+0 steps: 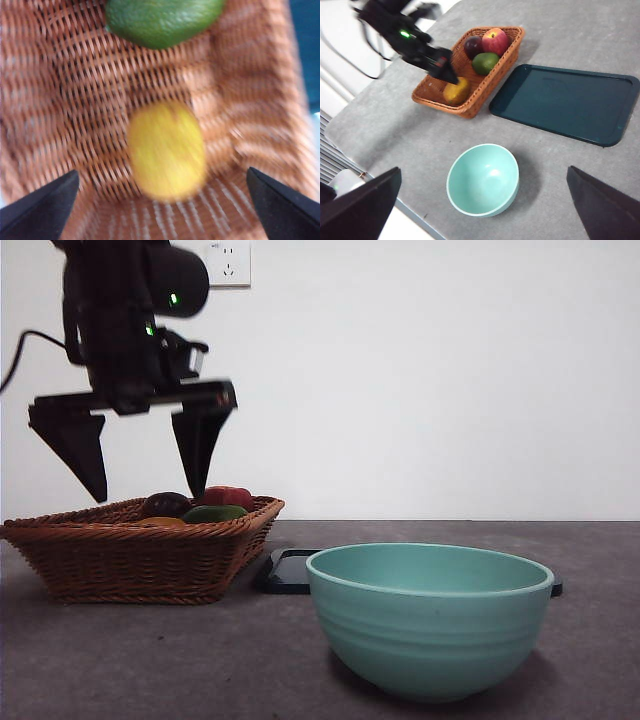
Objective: Pick up the wifruite, put it on the bowl, pick up the plate, put it on desk
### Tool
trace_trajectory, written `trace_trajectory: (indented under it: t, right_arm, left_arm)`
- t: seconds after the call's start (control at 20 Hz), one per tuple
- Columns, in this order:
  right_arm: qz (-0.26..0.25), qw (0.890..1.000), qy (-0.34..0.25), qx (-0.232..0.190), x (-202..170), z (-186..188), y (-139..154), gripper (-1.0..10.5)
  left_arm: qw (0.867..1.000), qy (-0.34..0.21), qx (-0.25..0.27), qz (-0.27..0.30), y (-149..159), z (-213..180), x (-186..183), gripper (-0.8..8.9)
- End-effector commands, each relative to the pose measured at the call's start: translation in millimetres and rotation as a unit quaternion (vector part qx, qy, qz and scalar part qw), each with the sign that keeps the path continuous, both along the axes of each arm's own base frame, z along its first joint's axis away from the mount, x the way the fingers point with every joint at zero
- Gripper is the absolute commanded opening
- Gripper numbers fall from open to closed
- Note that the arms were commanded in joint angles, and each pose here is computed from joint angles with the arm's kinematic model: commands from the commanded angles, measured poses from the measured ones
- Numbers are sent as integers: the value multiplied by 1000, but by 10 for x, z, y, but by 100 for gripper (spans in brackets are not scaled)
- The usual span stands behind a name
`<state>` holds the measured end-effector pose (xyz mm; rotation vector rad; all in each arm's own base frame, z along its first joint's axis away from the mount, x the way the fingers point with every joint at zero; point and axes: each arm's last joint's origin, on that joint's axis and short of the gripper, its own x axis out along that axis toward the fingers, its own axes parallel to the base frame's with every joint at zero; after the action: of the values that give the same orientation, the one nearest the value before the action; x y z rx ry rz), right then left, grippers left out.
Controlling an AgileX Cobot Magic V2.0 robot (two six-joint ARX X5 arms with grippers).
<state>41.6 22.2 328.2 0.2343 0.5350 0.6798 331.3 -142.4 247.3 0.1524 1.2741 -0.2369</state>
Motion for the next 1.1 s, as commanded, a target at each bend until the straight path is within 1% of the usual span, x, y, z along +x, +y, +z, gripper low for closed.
trace_trajectory:
  t: [0.05,0.2,0.4,0.75,0.8,0.9,0.95,1.1]
  right_arm:
    - [7,1000,-21,-2,-58,114,-6,643]
    - [6,1000,-30,-1,-112,191,-14,643]
    - [6,999,-35,0,-138,228,-18,643]
    - [6,999,-34,2,-138,228,-18,643]
    - [6,999,-34,2,-138,228,-18,643]
    - [6,999,-34,2,-138,228,-18,643]
    - [6,999,-34,2,-138,228,-18,643]
    - [6,999,-34,2,-138,228,-18,643]
  left_arm:
    - [1000,-8,4,-12,-61,-96,127,590]
    - [1000,-6,5,-14,-102,-234,202,590]
    - [1000,-7,4,-13,-121,-313,250,590]
    - [1000,21,15,-10,-109,-457,275,588]
    - [1000,22,15,-10,-109,-457,274,568]
    - [999,28,18,-10,-102,-460,263,458]
    - [999,31,19,-10,-100,-461,258,438]
    - [999,33,18,-10,-101,-462,254,296]
